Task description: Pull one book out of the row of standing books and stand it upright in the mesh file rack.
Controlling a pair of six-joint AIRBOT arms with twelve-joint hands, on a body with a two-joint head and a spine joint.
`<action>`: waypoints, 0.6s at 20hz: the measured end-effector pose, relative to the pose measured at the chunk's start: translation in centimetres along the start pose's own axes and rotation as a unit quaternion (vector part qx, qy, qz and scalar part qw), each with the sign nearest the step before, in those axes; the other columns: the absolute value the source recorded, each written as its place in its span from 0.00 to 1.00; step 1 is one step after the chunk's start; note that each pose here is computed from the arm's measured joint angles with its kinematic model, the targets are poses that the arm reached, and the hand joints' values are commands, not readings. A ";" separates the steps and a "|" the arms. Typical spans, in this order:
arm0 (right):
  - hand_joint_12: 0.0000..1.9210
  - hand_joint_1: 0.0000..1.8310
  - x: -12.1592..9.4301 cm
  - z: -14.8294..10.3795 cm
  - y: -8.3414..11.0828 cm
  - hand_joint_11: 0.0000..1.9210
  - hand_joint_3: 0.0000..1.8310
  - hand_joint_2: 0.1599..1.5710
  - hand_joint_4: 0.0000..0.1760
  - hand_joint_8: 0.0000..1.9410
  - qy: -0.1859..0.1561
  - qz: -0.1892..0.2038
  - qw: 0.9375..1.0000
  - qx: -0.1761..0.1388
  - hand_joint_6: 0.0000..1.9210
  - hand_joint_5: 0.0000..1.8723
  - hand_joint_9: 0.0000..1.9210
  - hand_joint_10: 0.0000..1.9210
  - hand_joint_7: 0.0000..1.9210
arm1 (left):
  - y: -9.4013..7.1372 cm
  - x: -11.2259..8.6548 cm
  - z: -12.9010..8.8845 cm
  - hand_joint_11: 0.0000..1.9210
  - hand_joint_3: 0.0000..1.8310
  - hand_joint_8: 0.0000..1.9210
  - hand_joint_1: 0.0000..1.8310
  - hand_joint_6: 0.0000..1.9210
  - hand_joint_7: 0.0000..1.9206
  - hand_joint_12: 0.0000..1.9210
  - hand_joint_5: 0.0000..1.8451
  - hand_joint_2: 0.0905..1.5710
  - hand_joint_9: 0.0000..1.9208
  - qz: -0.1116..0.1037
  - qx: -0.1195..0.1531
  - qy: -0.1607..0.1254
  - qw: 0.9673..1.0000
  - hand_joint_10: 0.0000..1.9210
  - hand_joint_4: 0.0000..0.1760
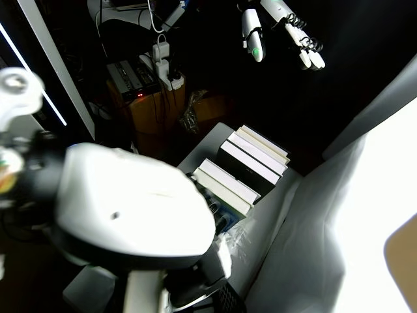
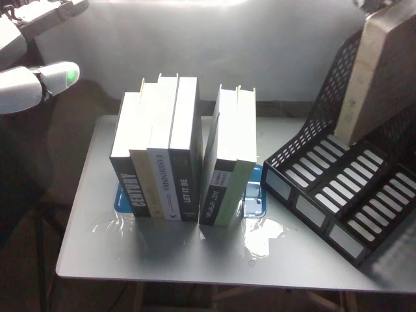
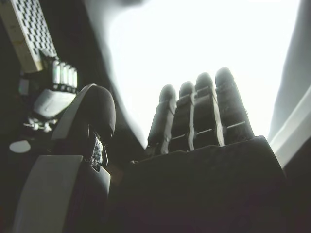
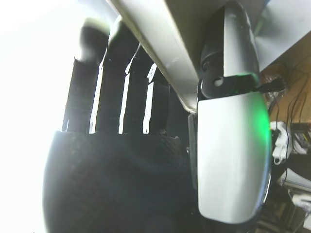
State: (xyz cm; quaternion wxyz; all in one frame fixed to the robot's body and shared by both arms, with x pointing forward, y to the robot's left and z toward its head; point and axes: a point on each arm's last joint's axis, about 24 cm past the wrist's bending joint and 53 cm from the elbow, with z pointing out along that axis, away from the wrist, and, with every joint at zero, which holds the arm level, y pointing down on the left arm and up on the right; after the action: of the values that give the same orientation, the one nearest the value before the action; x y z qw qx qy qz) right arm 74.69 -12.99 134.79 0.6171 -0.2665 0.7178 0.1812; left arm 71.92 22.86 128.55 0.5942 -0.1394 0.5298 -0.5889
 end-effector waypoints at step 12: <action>0.93 0.75 3.1 4.6 0.3 0.43 0.00 0.70 0.00 0.61 0.021 -0.010 1.000 0.013 0.41 0.49 0.47 0.77 0.47 | 0.5 0.4 -0.7 0.00 0.00 0.00 0.34 0.00 0.00 0.00 0.05 0.92 0.00 -0.013 0.001 -0.002 1.000 0.00 0.00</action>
State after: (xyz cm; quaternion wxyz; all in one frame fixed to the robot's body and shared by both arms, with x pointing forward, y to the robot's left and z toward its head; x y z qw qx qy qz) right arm 77.83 -10.59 130.90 0.6067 -0.2694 0.7305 0.1604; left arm 71.57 23.03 127.68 0.5878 -0.1467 0.5260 -0.5969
